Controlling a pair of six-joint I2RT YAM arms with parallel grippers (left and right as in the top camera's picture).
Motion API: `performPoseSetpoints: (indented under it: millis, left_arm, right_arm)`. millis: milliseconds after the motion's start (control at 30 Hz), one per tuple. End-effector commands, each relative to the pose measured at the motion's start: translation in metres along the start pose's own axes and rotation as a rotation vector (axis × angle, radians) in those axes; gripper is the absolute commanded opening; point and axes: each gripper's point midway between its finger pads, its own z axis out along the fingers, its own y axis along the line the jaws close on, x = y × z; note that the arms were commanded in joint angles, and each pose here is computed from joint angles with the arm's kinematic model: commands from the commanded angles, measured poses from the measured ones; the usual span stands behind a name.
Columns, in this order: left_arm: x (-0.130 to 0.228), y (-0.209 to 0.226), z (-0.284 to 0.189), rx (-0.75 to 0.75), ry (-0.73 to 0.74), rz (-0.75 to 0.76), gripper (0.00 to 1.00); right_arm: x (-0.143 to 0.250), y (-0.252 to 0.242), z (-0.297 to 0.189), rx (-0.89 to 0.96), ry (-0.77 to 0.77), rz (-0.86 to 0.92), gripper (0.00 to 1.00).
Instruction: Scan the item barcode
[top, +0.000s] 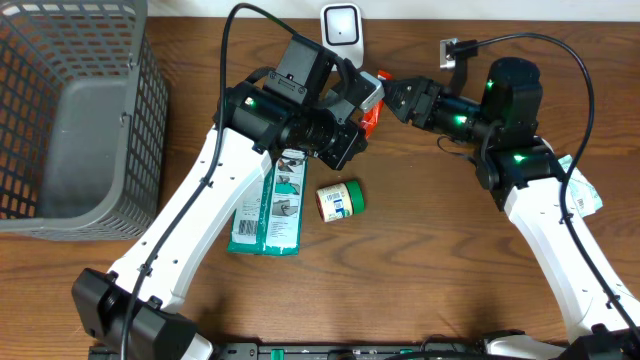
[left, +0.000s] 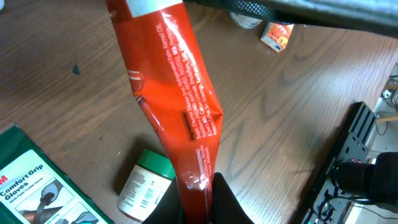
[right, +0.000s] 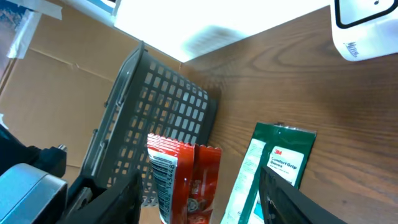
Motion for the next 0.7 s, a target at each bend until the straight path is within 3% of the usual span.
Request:
performPoseSetpoints:
  millis: [0, 33, 333, 500, 533, 600, 667]
  left_arm:
    - [-0.005, -0.001, -0.007, -0.012, -0.019, 0.029, 0.07]
    - [-0.005, -0.001, -0.007, -0.012, -0.019, 0.029, 0.07]
    - [-0.005, -0.001, -0.007, -0.012, -0.018, 0.029, 0.07]
    - [-0.003, -0.001, -0.007, -0.012, -0.012, 0.034, 0.07]
    - [-0.003, -0.001, -0.007, -0.012, -0.011, 0.039, 0.07]
    - [-0.003, -0.001, -0.007, -0.012, -0.012, 0.052, 0.07]
    - [-0.003, 0.000, -0.007, -0.019, -0.011, 0.082, 0.07]
  right_arm:
    - [-0.008, -0.008, -0.005, 0.018, -0.022, -0.025, 0.51]
    - [-0.008, -0.008, -0.006, 0.014, -0.020, -0.024, 0.49]
    - [-0.010, -0.009, -0.008, 0.014, -0.024, -0.024, 0.01]
    - [-0.017, -0.016, -0.014, 0.029, -0.044, -0.020, 0.03]
    - [-0.019, -0.018, -0.016, 0.035, -0.049, -0.026, 0.12]
    - [-0.022, -0.025, -0.021, 0.052, -0.058, -0.034, 0.38]
    - [-0.029, -0.032, -0.028, 0.064, -0.073, -0.029, 0.46]
